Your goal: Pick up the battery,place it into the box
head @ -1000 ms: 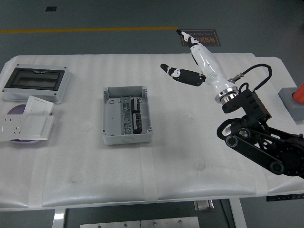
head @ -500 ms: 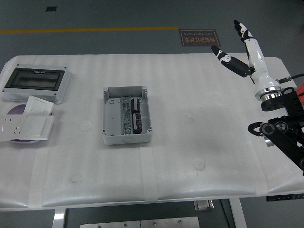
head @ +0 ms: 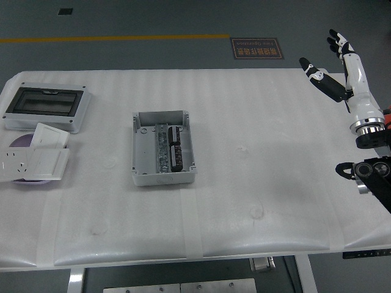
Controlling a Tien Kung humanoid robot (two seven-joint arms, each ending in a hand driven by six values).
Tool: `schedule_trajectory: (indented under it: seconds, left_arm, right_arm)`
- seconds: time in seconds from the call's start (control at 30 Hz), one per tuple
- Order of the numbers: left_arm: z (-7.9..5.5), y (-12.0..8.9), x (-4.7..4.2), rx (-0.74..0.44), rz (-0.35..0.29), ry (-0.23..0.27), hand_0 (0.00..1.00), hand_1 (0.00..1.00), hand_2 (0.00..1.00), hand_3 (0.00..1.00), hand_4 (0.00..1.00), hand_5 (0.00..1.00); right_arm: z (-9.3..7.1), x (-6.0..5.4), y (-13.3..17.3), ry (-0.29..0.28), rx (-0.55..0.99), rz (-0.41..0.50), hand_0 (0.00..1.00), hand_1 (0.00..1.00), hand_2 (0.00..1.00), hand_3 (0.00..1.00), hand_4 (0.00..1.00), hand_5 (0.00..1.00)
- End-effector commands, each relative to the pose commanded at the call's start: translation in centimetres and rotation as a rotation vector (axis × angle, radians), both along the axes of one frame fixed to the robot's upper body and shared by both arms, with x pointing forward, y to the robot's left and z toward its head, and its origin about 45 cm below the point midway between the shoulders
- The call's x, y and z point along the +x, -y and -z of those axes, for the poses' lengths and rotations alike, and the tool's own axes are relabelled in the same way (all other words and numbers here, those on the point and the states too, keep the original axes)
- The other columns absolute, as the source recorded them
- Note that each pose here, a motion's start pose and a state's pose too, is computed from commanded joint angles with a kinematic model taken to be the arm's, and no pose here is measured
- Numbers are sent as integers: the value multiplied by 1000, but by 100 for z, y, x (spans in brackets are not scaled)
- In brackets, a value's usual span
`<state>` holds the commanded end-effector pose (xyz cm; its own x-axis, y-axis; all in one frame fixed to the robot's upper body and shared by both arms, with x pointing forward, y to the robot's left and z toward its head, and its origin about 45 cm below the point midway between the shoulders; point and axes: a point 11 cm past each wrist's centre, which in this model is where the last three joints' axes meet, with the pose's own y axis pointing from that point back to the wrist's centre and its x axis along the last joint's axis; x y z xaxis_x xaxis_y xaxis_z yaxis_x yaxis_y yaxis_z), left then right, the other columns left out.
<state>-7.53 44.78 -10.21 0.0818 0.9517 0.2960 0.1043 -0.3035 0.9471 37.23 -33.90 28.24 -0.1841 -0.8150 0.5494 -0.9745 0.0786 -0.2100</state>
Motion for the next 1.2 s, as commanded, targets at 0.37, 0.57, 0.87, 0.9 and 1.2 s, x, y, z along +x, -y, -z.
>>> schedule_trajectory:
  seconds: [0.37, 0.57, 0.87, 0.9, 1.2]
  left_arm:
    - [40, 120, -97, -15, -23, -10, 669, 674, 619, 649, 668, 369]
    - [35, 96, -56, -8, -21, -2, 667, 674, 619, 648, 667, 365]
    - [46, 144, -122, -19, -18, -18, 665, 673, 619, 647, 671, 367]
    - [49, 151, -120, -20, -18, -18, 665, 673, 619, 647, 671, 367]
    - [49, 154, -121, -19, -28, -13, 667, 674, 619, 644, 671, 359]
  right_arm:
    - [-63, -17, 178, -12, -203, 112, 978, 939, 882, 947, 826, 517]
    - [-65, -6, 218, -21, -265, 135, 977, 933, 880, 947, 830, 527]
    - [-78, 65, 76, -30, -320, 94, 982, 933, 869, 946, 817, 507]
    - [-76, 76, 43, -31, -335, 87, 982, 933, 869, 946, 817, 507]
    - [18, 120, -167, -52, -367, 29, 984, 937, 863, 944, 812, 498]
